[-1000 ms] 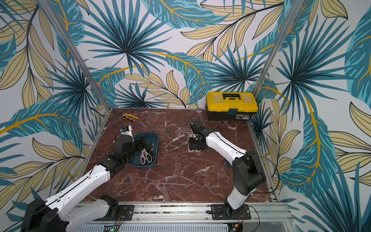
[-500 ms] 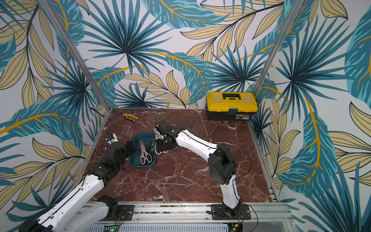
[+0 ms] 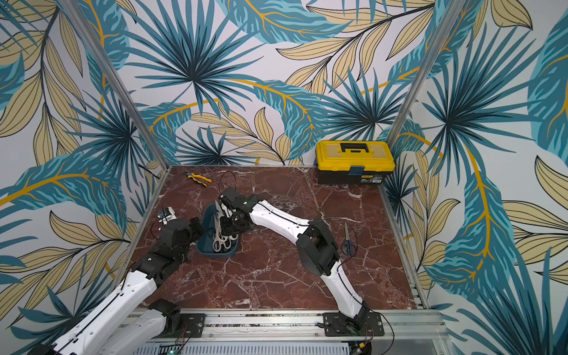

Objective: Put the scissors into the storage box
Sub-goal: Place the scissors in the storage box, then move the scissors to the center of the board.

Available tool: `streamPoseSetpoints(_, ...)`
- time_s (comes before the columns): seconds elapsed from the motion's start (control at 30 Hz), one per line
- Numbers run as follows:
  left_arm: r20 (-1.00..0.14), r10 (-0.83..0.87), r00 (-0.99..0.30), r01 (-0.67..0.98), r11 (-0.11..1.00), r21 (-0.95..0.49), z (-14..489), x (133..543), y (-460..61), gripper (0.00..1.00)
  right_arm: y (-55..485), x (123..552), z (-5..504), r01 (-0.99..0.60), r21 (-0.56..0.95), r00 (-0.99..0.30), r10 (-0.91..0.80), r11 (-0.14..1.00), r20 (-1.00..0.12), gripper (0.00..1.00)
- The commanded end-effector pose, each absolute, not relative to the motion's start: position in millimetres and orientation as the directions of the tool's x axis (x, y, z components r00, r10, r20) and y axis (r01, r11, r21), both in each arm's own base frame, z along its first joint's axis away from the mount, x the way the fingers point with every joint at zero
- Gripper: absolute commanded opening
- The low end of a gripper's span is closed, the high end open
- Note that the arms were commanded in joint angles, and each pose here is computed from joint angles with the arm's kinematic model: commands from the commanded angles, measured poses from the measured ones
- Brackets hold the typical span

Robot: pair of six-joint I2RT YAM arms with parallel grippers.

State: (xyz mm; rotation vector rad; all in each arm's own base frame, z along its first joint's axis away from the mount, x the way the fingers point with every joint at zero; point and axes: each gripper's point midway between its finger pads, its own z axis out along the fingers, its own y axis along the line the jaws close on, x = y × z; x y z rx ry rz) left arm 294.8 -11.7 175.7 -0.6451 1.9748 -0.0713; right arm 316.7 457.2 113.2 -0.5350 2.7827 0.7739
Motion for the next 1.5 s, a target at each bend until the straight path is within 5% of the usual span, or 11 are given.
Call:
streamPoseSetpoints(0.0,-0.819,-0.462,-0.341,-0.423,0.853,-0.306,176.8,297.6,-8.8,0.89,461.2,316.3,97.6,-0.331,0.472,-0.941,-0.248,0.817,-0.23,0.07)
streamPoseSetpoints(0.23,-0.805,-0.457,-0.379,-0.408,0.863,-0.298,173.4,300.9,-15.0,0.89,455.7,323.0,82.5,-0.287,0.454,-0.955,-0.216,0.844,-0.202,0.12)
streamPoseSetpoints(0.37,-0.803,-0.456,-0.384,-0.41,0.863,-0.295,171.7,300.3,-14.9,0.89,455.6,324.5,82.4,-0.284,0.453,-0.956,-0.212,0.845,-0.205,0.39)
streamPoseSetpoints(0.53,-0.81,-0.45,-0.377,-0.413,0.864,-0.288,175.8,300.9,-13.2,0.9,452.9,328.8,96.9,-0.31,0.438,-0.943,-0.215,0.844,-0.253,0.59)
streamPoseSetpoints(0.8,-0.825,-0.409,-0.39,-0.358,0.893,-0.274,195.2,307.0,-20.5,0.9,425.2,338.0,168.3,-0.427,0.353,-0.854,-0.243,0.833,-0.459,0.7)
streamPoseSetpoints(1.17,-0.916,-0.08,-0.393,0.007,0.996,-0.091,260.0,336.9,-124.1,0.91,231.8,378.4,176.7,-0.096,0.235,-0.841,0.048,0.967,-0.539,0.71)
streamPoseSetpoints(1.47,-0.927,0.131,-0.351,0.474,0.879,-0.055,262.6,342.0,-254.0,0.91,84.6,358.6,150.3,0.219,0.132,-0.818,0.256,0.967,-0.515,0.73)
